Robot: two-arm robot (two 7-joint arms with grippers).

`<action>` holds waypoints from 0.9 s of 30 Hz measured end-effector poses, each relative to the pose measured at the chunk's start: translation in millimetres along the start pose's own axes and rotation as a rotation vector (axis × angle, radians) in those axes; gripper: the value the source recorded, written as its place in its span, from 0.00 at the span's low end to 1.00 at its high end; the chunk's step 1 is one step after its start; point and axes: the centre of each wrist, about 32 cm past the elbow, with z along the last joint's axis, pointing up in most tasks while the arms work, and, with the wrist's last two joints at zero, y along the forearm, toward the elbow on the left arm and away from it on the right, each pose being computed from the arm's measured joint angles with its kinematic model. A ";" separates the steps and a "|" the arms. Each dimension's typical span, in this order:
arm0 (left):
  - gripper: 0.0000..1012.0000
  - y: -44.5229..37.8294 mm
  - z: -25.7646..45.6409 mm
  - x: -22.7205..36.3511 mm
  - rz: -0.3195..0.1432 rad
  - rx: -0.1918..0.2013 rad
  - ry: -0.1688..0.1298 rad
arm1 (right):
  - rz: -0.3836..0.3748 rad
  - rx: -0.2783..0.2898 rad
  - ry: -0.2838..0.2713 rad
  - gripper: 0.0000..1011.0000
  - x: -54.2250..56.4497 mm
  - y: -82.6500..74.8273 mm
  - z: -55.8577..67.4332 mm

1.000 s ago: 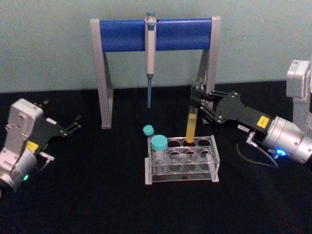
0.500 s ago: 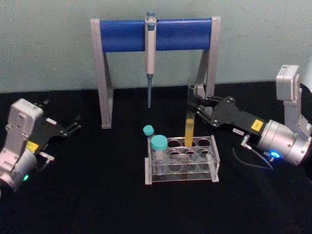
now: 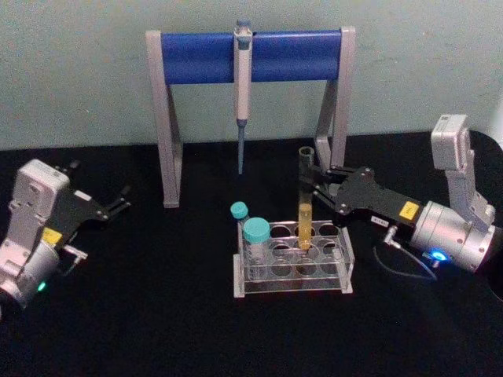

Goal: Pick up the test tube from the test tube rack, shake it, then place it back into the test tube rack.

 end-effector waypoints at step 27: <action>0.99 0.0 0.0 0.0 0.000 0.000 0.000 | 0.008 -0.058 0.013 0.22 0.0 2.4 -7.5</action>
